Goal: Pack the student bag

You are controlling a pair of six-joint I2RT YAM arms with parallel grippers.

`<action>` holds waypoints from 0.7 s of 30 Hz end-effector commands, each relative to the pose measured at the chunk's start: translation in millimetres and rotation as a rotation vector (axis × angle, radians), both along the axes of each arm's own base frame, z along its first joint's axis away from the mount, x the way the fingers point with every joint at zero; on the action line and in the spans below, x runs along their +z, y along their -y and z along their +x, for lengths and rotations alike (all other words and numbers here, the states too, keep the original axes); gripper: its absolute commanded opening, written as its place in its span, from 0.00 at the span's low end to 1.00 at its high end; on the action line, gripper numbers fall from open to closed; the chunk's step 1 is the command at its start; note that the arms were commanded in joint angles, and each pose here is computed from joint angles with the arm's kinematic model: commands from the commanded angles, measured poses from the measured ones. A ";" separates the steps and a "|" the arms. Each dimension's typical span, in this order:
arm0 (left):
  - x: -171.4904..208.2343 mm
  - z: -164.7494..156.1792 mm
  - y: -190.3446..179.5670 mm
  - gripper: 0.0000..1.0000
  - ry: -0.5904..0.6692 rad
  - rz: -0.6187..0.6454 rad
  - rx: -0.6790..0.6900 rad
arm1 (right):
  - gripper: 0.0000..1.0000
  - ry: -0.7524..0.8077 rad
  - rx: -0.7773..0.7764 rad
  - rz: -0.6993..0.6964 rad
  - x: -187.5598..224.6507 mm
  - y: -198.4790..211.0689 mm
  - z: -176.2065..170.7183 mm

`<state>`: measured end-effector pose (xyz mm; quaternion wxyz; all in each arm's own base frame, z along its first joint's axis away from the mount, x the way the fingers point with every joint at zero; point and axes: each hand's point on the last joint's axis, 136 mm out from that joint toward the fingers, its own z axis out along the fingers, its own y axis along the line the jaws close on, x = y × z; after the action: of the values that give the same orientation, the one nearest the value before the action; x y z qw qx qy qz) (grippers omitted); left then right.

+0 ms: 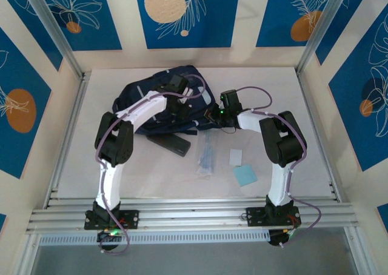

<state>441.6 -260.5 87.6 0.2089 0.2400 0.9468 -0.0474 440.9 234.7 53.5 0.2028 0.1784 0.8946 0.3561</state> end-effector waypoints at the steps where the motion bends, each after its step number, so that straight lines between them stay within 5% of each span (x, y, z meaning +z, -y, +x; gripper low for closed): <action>1: -28.5 -9.5 -15.0 0.39 -0.075 0.108 -0.008 | 0.00 -0.053 0.054 0.021 -3.3 -7.1 -18.7; 5: -49.1 -21.7 -25.9 0.35 -0.145 0.160 0.018 | 0.00 -0.054 0.049 0.015 -4.3 -5.2 -18.2; 15: -80.3 -33.6 -76.9 0.48 -0.223 0.296 0.153 | 0.00 -0.043 0.040 0.008 -3.0 -3.0 -14.9; 21: -86.1 -40.0 -67.0 0.02 -0.247 0.242 0.132 | 0.00 -0.039 0.032 0.002 -4.6 -1.8 -12.1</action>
<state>443.0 -246.0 54.0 0.1873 0.2113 0.9592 -0.0116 439.1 237.9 54.1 0.1993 0.1743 0.8945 0.3603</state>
